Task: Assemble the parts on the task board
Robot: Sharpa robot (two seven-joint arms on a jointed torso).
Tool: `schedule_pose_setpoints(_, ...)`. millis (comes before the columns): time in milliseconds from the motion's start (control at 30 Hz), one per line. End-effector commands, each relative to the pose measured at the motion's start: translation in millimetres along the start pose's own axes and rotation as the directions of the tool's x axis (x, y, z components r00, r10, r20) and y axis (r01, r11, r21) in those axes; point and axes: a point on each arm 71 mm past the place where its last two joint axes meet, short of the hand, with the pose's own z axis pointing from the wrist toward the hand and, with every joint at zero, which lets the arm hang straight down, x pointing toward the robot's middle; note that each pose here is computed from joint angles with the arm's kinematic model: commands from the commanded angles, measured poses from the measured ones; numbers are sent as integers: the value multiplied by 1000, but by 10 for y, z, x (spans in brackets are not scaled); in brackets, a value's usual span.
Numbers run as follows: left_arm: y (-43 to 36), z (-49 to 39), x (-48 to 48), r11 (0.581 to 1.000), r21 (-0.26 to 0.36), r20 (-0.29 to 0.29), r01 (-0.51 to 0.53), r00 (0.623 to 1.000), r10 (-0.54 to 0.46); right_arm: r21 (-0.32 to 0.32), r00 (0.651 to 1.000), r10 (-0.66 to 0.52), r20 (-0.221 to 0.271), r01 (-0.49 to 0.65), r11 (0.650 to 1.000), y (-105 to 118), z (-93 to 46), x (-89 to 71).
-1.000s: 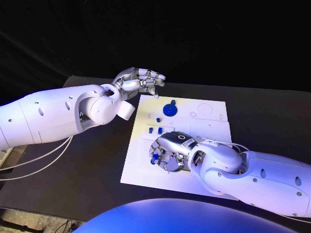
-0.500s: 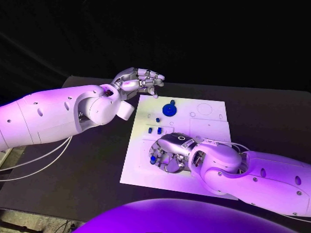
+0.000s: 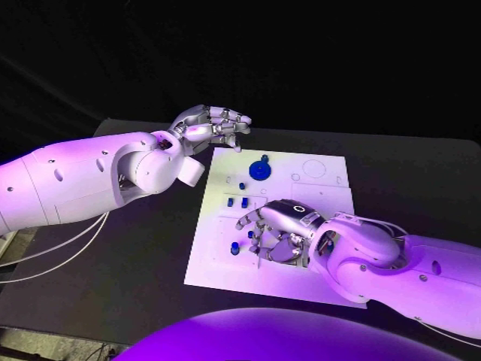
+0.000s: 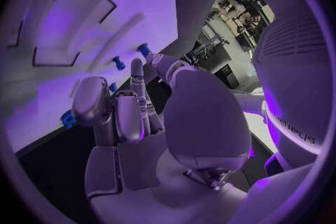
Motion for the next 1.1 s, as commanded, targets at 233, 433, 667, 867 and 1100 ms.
schedule_pose_setpoints(233, 36, 11, -5, 1000, -4, -10, 5, 1000, -5, 62, 906, 383, 180, -399, 915, -436, -407, -607)
schedule_pose_setpoints(433, 50, 25, 9, 1000, -10, -11, 6, 1000, -6, 305, 857, 467, 219, -515, 801, -824, -814, -782)
schedule_pose_setpoints(667, 56, 37, 32, 1000, -10, -16, 8, 1000, -8, 478, 871, 434, 230, -489, 730, -1053, -1309, -747)
schedule_pose_setpoints(867, 59, 42, 44, 1000, -9, -16, 8, 1000, -8, 550, 906, 364, 218, -422, 721, -1076, -1539, -597)
schedule_pose_setpoints(1100, 80, 64, 72, 1000, -9, -22, 10, 1000, -10, 586, 939, 296, 177, -342, 735, -1066, -1607, -359)
